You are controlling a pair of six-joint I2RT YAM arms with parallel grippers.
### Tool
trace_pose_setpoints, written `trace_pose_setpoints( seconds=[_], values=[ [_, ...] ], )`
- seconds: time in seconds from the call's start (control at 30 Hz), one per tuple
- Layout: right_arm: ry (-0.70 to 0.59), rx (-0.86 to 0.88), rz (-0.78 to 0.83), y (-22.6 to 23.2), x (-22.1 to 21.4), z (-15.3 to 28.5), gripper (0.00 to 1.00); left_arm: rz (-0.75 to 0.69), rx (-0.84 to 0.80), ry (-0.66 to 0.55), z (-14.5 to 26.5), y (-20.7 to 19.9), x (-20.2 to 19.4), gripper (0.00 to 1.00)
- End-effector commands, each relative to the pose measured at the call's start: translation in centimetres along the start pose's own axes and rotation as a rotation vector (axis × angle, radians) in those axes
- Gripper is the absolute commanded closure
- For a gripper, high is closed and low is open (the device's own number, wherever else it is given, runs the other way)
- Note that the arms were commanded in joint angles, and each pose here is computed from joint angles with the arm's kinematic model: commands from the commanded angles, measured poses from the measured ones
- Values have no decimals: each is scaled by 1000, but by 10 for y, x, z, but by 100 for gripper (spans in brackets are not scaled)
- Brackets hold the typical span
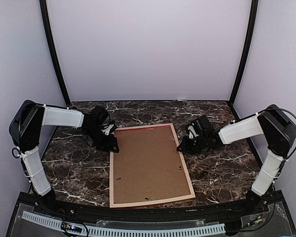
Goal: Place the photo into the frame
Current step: Press the fastener onto the backboard.
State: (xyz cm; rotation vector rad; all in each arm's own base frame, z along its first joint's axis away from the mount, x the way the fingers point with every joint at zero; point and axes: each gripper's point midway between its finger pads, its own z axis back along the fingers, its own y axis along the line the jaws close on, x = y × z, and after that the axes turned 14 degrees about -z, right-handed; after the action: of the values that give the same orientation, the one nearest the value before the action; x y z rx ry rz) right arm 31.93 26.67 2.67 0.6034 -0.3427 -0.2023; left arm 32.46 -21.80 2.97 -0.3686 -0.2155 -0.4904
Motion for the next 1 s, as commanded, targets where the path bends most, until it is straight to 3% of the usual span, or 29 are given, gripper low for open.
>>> trace_pose_setpoints(
  seconds=[0.0, 0.27, 0.97],
  values=[
    [154, -130, -86, -48, -44, -13, 100, 33, -37, -23, 15, -2, -2, 44],
    [157, -128, -86, -47, -44, -14, 100, 92, -30, -62, 20, 12, 3, 47],
    [168, -130, -93, -51, -49, -17, 100, 67, 38, 7, 5, 28, -6, 48]
  ],
)
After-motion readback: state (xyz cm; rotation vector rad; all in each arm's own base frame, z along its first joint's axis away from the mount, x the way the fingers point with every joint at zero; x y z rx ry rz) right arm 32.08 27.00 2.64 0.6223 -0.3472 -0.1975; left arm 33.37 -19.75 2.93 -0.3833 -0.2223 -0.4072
